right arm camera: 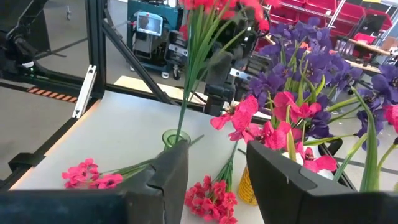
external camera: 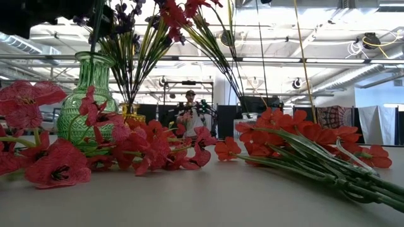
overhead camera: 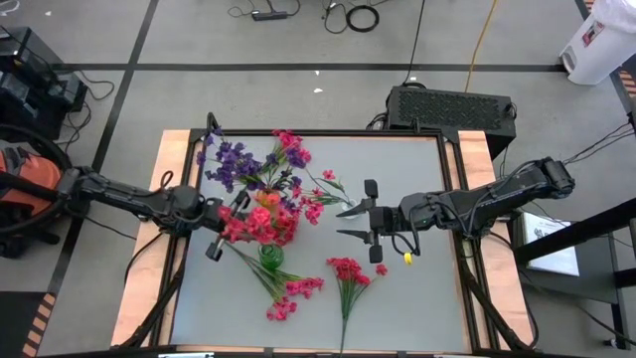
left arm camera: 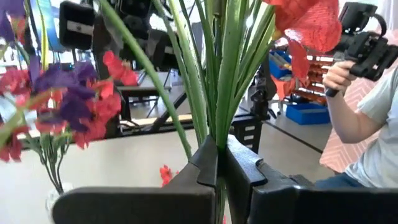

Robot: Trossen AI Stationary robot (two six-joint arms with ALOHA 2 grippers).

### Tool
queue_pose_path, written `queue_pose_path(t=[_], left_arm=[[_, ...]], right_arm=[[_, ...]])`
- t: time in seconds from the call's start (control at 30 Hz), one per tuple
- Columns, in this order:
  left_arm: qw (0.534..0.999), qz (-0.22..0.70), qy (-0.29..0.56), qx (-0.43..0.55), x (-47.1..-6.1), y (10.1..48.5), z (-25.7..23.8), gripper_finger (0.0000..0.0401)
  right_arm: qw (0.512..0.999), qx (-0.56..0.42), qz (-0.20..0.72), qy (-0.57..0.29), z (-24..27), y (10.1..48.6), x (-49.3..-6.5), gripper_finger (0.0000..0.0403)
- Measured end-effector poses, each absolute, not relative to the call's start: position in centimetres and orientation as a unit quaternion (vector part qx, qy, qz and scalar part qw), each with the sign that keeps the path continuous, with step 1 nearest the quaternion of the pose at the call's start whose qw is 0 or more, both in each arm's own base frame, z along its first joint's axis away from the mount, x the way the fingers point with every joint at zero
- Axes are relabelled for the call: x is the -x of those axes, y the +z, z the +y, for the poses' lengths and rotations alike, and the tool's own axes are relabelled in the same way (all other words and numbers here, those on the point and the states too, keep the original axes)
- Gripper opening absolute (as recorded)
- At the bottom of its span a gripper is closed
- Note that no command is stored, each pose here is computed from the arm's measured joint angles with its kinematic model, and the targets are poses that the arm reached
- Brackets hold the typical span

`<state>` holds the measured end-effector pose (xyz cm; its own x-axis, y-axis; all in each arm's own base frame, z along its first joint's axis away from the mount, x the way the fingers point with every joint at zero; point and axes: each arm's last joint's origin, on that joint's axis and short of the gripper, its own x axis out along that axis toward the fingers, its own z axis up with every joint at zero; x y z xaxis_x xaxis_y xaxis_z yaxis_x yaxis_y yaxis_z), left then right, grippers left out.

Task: Sort flowers into vase by color
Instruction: Put the top right orange flowers into the green vase

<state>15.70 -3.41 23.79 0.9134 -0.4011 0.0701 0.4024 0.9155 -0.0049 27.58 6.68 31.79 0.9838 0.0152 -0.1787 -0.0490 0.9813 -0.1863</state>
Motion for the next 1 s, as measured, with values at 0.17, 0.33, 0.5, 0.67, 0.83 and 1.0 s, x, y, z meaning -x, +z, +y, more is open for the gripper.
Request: queue_pose_path(t=[0.17, 0.33, 0.5, 0.67, 0.83, 1.0], left_arm=[[0.982, -0.009, -0.183, 0.043, -15.7, 22.8, -3.3, 0.0025], [0.984, -0.003, -0.163, 0.075, -15.7, 22.8, -3.2, 0.0067], [0.983, 0.008, -0.163, 0.088, -15.7, 22.6, -3.2, 0.0116], [0.978, 0.05, -0.158, 0.124, -15.7, 21.9, -3.2, 0.0142], [0.969, 0.077, -0.18, 0.152, -15.4, 21.6, -3.3, 0.0145], [0.964, 0.076, -0.205, 0.153, -14.7, 21.9, -3.3, 0.0146]], right_arm=[[0.991, 0.096, 0.089, 0.016, 6.7, 31.8, -27.6, 0.0155], [0.991, 0.097, 0.089, 0.016, 6.7, 31.8, -27.6, 0.0155], [0.991, 0.096, 0.089, 0.017, 6.7, 31.8, -27.6, 0.0155], [0.991, 0.095, 0.089, 0.017, 6.7, 31.8, -27.6, 0.0155], [0.991, 0.096, 0.089, 0.017, 6.7, 31.8, -27.6, 0.0155], [0.991, 0.094, 0.089, 0.019, 6.7, 31.8, -27.6, 0.0155]])
